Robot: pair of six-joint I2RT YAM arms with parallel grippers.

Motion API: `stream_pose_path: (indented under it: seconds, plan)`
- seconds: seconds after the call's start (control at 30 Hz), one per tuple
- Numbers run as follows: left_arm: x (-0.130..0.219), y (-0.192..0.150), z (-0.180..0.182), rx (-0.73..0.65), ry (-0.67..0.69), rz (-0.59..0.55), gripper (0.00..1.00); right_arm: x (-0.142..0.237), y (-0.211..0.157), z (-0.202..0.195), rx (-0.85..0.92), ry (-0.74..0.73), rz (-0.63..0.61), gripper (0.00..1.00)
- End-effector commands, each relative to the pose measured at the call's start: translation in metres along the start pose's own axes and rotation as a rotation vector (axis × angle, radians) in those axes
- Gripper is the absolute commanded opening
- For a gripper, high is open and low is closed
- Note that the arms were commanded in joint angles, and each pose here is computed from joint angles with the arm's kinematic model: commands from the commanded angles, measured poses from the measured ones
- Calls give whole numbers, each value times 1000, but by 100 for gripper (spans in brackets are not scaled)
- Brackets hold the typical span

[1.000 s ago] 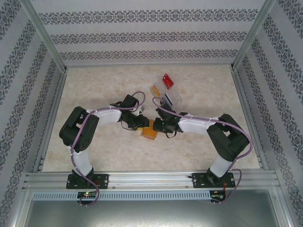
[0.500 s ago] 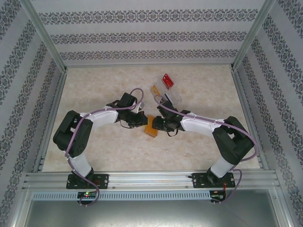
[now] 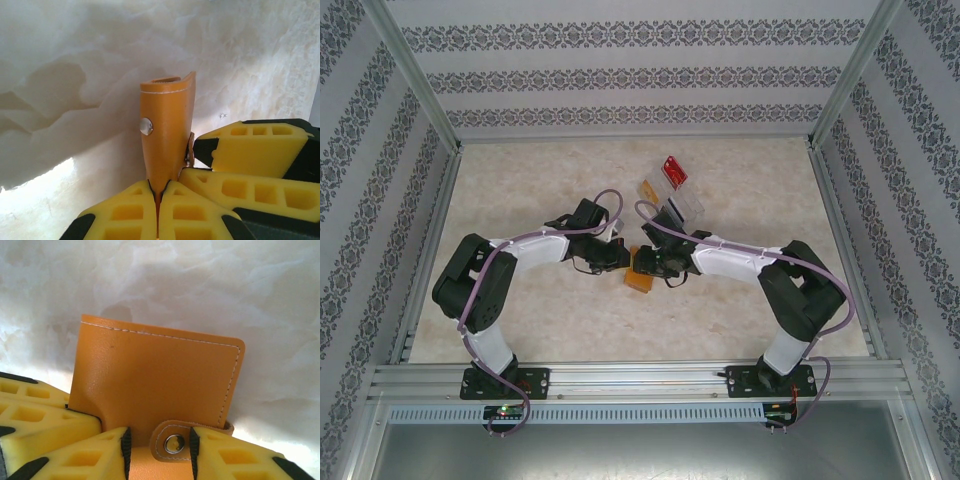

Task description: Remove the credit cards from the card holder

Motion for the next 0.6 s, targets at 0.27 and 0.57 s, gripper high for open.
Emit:
stream_pose_path:
  seconds: [0.27,0.57]
  plan:
    - [9,-3,-4,-21,15,-36,0,-2,-10,-25,-30,-183,25,24]
    - [8,-6,5,-4,68,-44,0,8,-16,-38,-74,-260,-13,15]
Point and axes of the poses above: each hand's point on the last joint's axis, 136 mm out from that joint toward the fingers, its own x axis back along the fingers, its own z axis along the line the jaws close on, y = z × x, the point moved 9 cm from there along x, back along the fingers, and after that the axes turned 9 degrees about x, right-handed, at the moved point
